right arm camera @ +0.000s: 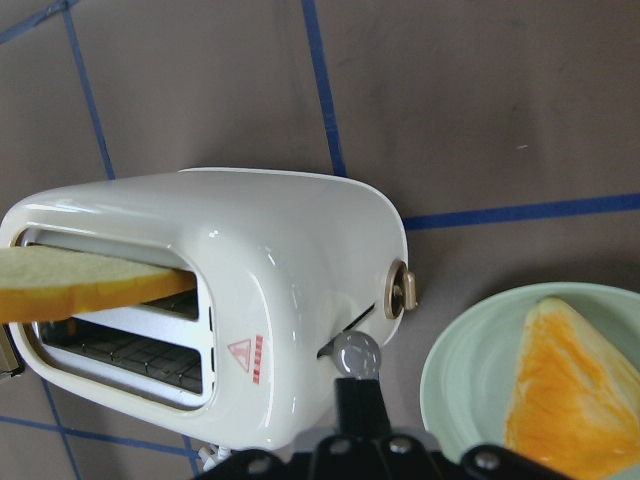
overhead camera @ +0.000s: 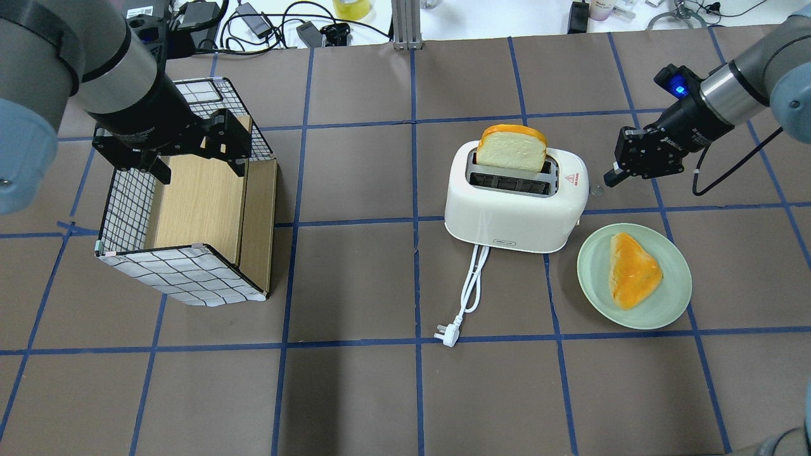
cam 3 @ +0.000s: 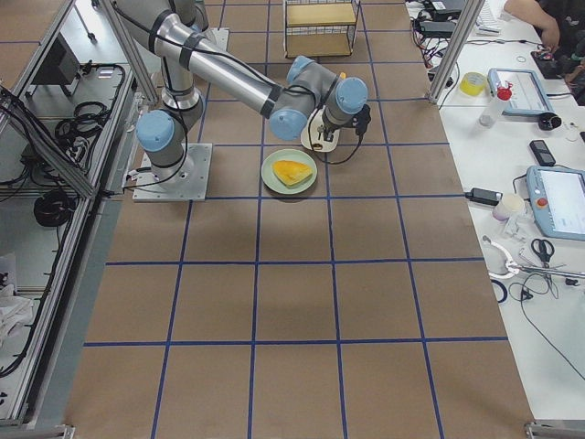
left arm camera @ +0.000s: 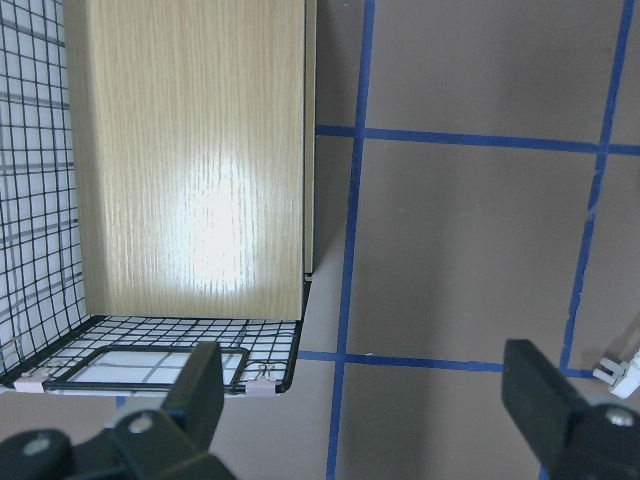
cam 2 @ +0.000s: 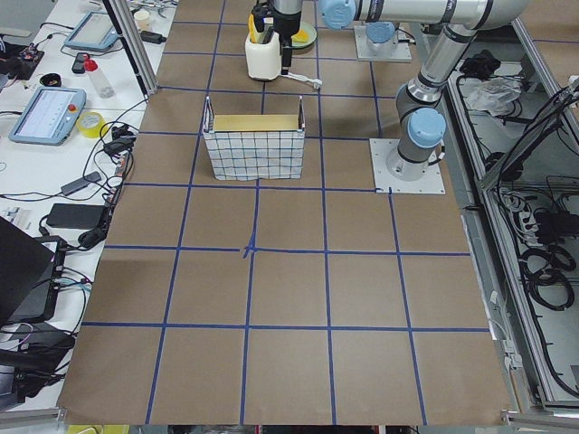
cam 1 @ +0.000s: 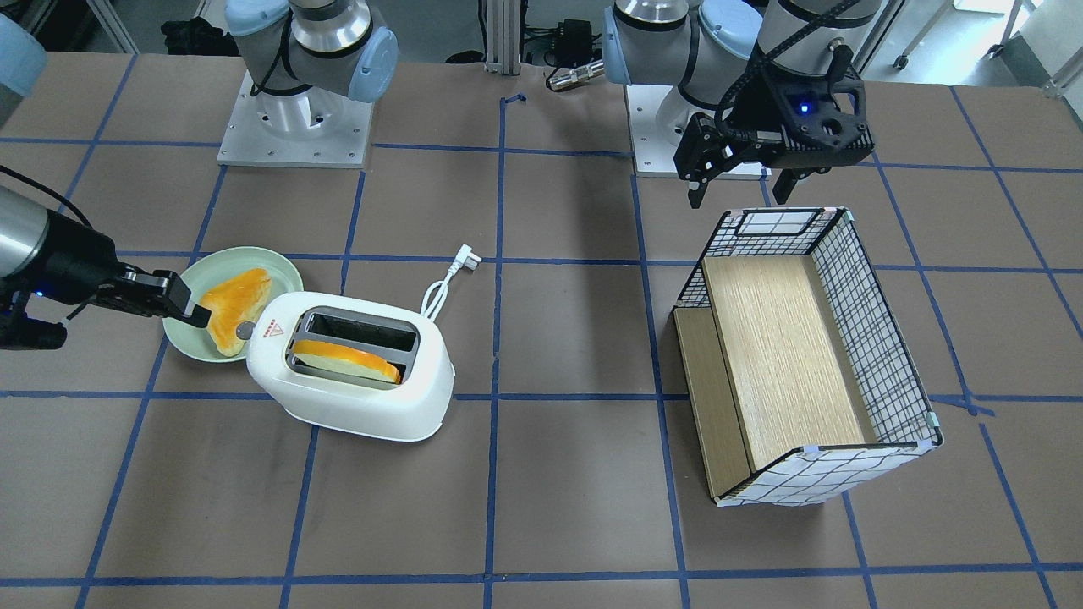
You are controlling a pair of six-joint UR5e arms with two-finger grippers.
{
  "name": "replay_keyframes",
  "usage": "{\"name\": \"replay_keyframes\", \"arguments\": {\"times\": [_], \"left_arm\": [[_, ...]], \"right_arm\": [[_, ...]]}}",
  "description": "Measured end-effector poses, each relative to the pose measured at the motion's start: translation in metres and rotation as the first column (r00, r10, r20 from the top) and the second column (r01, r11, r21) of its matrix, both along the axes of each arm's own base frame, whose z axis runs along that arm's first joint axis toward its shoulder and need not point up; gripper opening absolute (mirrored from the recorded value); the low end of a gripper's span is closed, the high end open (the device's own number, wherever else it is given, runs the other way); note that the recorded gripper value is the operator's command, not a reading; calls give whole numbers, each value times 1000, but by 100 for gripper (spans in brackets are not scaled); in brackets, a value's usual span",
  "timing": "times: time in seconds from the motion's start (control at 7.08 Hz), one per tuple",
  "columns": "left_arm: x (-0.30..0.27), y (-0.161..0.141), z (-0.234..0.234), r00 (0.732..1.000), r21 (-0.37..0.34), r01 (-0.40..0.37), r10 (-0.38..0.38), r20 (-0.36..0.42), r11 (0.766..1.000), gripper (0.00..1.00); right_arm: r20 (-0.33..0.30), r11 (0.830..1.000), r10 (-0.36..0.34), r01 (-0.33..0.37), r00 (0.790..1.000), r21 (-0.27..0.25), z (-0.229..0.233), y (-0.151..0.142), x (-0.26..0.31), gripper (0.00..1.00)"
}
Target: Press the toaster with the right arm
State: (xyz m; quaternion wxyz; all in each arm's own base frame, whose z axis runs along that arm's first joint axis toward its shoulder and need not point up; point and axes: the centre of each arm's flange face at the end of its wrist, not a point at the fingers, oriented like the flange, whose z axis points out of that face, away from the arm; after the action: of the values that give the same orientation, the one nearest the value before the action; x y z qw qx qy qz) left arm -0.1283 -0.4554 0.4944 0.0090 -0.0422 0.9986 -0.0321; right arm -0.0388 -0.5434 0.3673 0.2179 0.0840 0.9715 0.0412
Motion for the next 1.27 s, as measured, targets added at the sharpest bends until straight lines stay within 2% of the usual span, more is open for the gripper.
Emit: {"name": "replay_keyframes", "arguments": {"times": [0.28,0.57,0.85,1.13,1.27], "left_arm": [[0,0,0,1000,0,0,0,0,1000,100],[0,0,0,1000,0,0,0,0,1000,100],[0,0,0,1000,0,0,0,0,1000,100],[0,0,0,1000,0,0,0,0,1000,100],[0,0,0,1000,0,0,0,0,1000,100]], "right_arm": [[-144,999,-30,27,989,-21,64,12,-1,60],[-250,997,-57,44,966,-56,112,12,-2,100],[-356,996,-70,42,932,-84,144,7,32,100],[-402,993,-106,74,910,-93,154,6,93,100],[-412,993,-108,77,905,-92,153,7,120,100]]}}
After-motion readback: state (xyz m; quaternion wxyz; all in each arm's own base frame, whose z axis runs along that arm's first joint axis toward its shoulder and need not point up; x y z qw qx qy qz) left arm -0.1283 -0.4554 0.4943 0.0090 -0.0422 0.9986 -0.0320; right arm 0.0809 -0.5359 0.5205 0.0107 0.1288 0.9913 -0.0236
